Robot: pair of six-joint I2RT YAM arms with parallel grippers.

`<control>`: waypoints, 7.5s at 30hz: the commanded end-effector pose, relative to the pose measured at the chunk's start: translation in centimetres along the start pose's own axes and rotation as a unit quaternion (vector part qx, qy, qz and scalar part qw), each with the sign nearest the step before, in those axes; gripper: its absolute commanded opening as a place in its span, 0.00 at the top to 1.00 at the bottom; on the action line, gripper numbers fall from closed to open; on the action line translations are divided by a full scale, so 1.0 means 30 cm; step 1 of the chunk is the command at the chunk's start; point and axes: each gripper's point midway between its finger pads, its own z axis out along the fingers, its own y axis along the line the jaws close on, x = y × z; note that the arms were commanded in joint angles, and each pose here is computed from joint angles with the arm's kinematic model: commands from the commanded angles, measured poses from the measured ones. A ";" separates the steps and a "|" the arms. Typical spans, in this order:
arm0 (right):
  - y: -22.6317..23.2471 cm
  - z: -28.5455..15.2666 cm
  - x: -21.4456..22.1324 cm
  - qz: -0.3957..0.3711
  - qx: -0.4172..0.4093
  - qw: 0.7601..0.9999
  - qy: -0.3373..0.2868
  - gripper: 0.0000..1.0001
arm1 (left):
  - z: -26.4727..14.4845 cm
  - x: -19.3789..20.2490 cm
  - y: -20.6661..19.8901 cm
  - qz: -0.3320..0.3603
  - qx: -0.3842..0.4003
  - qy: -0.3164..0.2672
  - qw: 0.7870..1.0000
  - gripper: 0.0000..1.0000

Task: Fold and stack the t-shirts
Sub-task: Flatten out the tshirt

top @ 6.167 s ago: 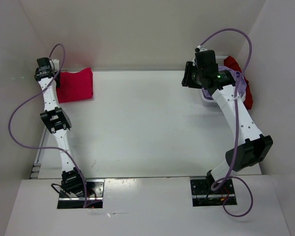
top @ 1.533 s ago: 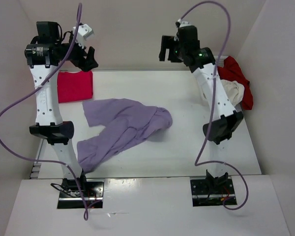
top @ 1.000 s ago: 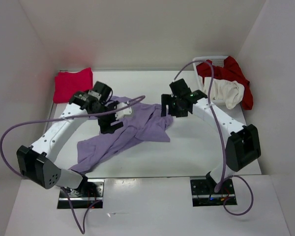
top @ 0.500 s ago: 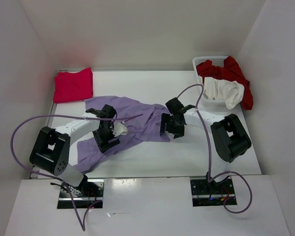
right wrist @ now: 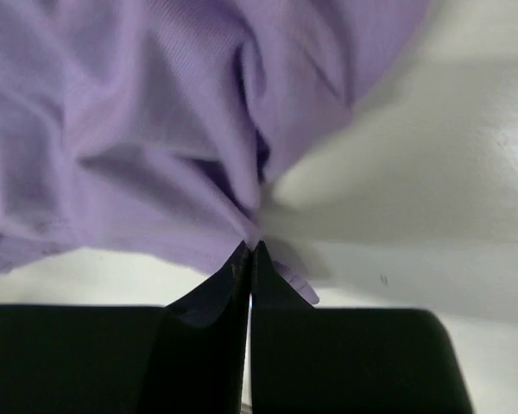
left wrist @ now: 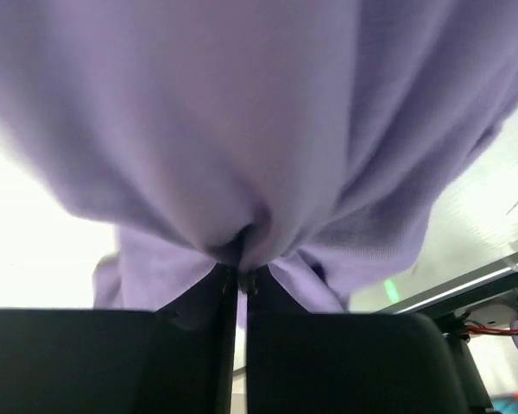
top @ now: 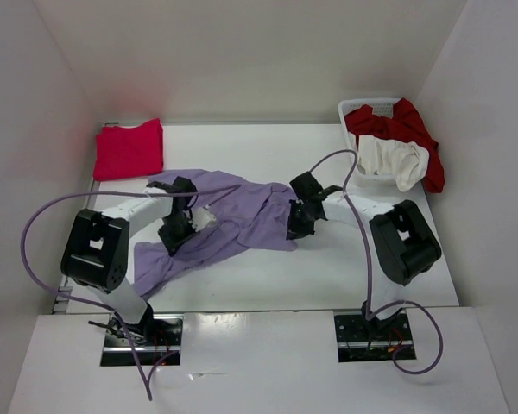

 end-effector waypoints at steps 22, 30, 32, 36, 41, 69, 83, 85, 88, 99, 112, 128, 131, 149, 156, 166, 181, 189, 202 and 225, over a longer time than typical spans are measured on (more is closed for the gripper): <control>-0.032 -0.465 -0.140 -0.020 0.038 0.989 -0.140 1.00 | -0.611 -0.396 0.624 -0.044 -0.280 -0.201 0.938 0.22; 0.134 -0.793 -0.275 -0.039 -0.065 0.970 -0.231 1.00 | -0.486 -0.430 0.025 0.175 -0.121 -0.230 0.950 0.22; 0.182 -0.868 -0.295 -0.046 -0.091 0.963 -0.248 1.00 | -0.456 -0.466 -0.078 0.204 -0.086 -0.246 0.944 0.22; 0.277 -1.051 -0.363 -0.060 -0.135 0.942 -0.303 1.00 | -0.361 -0.538 -0.133 0.207 -0.085 -0.237 0.945 0.21; 0.266 -1.059 -0.369 -0.060 -0.120 0.944 -0.302 1.00 | -0.270 -0.616 -0.027 0.164 -0.152 -0.240 0.945 0.18; 0.532 -1.841 -0.486 -0.125 -0.230 0.790 -0.555 1.00 | -0.206 -0.768 -0.124 0.147 -0.028 -0.300 0.942 0.08; 0.441 -1.912 -0.487 -0.084 -0.194 0.778 -0.591 1.00 | -0.306 -1.030 -0.484 0.217 0.162 -0.384 0.883 0.00; 0.412 -1.892 -0.490 -0.075 -0.173 0.787 -0.588 1.00 | -0.301 -1.100 -0.482 0.207 0.172 -0.390 0.881 0.00; 0.364 -1.882 -0.464 -0.068 -0.151 0.796 -0.582 1.00 | -0.216 -1.171 -0.460 0.185 0.178 -0.373 0.892 0.00; 0.264 -1.802 -0.401 -0.051 -0.104 0.831 -0.545 1.00 | -0.238 -1.334 -0.512 0.203 0.253 -0.390 0.862 0.37; 0.285 -1.799 -0.422 -0.061 -0.105 0.828 -0.547 1.00 | -0.512 -1.065 -0.200 0.115 0.201 -0.449 0.863 1.00; 0.401 -1.898 -0.206 -0.197 -0.253 0.784 -0.531 1.00 | -0.655 -1.030 -0.301 0.212 0.120 -0.475 0.845 0.22; 0.301 -1.985 -0.141 -0.148 -0.264 0.752 -0.586 1.00 | -0.684 -1.130 -0.373 0.237 0.149 -0.478 0.833 0.18; 0.192 -1.922 -0.014 -0.073 -0.309 0.763 -0.564 1.00 | -0.376 -1.308 -0.920 0.365 0.258 -0.406 0.797 0.00; 0.170 -1.905 -0.015 -0.061 -0.301 0.765 -0.566 1.00 | -0.340 -1.234 -1.039 0.370 0.336 -0.371 0.783 0.76; 0.148 -1.723 -0.125 -0.044 -0.220 0.800 -0.556 1.00 | -0.595 -1.072 -0.229 0.165 0.144 -0.448 0.867 1.00; 0.320 -1.545 -0.342 -0.110 -0.152 0.837 -0.513 1.00 | -0.791 -0.611 0.081 0.168 -0.099 -0.349 0.917 0.90; 0.342 -1.279 -0.235 -0.097 -0.222 0.872 -0.425 1.00 | -0.302 -0.454 0.001 0.180 -0.005 -0.165 0.970 0.33; 0.280 -1.204 -0.171 -0.068 -0.225 0.883 -0.407 1.00 | -0.192 -0.322 0.205 0.128 -0.114 -0.087 0.981 0.17; 0.242 -1.232 -0.135 -0.063 -0.229 0.877 -0.418 1.00 | -0.029 -0.075 0.278 0.006 -0.053 -0.029 0.998 1.00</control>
